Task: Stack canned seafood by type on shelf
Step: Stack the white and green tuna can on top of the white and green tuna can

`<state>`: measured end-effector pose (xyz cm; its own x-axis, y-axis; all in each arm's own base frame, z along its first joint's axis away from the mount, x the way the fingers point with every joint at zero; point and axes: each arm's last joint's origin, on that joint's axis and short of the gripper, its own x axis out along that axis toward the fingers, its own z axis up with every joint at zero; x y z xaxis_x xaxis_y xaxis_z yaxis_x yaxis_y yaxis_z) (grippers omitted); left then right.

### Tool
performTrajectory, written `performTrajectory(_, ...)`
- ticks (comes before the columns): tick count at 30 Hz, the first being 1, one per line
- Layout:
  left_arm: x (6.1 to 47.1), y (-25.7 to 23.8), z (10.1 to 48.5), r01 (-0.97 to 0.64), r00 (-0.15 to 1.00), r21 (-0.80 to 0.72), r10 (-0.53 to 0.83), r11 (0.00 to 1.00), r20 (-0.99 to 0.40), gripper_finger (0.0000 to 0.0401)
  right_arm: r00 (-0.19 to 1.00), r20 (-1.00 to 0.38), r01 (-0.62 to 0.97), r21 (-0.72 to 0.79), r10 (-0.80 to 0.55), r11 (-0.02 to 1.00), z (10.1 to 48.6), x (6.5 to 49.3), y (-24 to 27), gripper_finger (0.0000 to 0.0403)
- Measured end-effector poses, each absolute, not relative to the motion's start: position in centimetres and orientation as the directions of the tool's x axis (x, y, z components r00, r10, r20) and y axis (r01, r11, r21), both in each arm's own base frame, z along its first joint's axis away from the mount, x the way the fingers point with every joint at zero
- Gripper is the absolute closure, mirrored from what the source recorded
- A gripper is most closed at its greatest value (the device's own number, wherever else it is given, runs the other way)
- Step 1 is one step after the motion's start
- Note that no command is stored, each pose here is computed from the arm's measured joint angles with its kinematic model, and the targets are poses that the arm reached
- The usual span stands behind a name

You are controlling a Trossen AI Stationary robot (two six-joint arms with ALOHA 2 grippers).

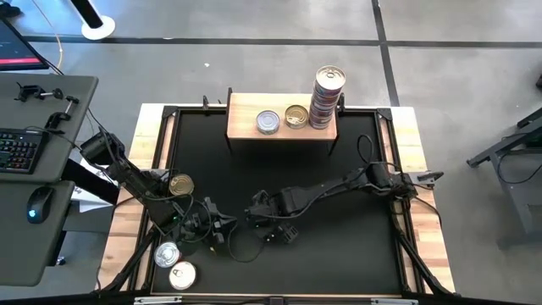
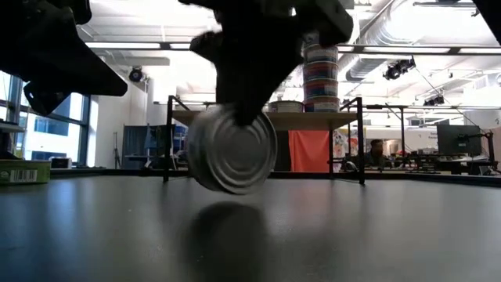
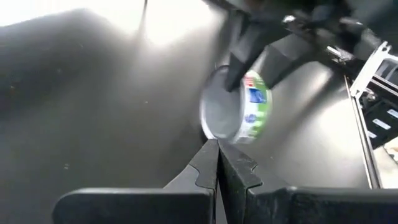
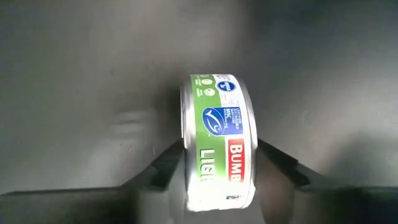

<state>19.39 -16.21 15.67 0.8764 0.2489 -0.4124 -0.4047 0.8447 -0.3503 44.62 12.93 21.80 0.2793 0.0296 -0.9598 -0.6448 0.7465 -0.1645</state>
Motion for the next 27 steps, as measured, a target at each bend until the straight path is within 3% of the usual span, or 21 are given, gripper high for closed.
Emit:
performTrajectory(7,19.5,-15.9,15.6,-0.413,0.87,-0.295,0.277,0.862,-0.409,0.0401,0.326,-0.945,-0.504,-0.177,-0.003,0.845,25.8,44.4,13.4,0.0287)
performTrajectory(12,19.6,-15.3,15.5,-0.453,0.853,-0.238,0.339,0.859,-0.398,0.0401,0.472,-0.834,-0.313,-0.462,-0.286,0.83,31.0,44.3,11.8,0.0287)
performTrajectory(15,19.6,-15.1,15.6,-0.485,0.846,-0.207,0.396,0.85,-0.357,0.0401,0.507,-0.699,-0.165,-0.654,-0.505,0.739,33.0,44.2,9.6,0.0287)
performTrajectory(19,19.4,-15.4,15.8,-0.483,0.852,-0.179,0.413,0.857,-0.323,0.0401,0.406,-0.571,-0.131,-0.809,-0.713,0.573,33.3,44.0,6.0,0.0287)
performTrajectory(27,19.4,-15.9,16.2,-0.464,0.87,-0.205,0.4,0.862,-0.287,0.0401,0.259,-0.488,-0.013,-0.865,-0.833,0.502,33.6,44.4,-1.2,0.0287)
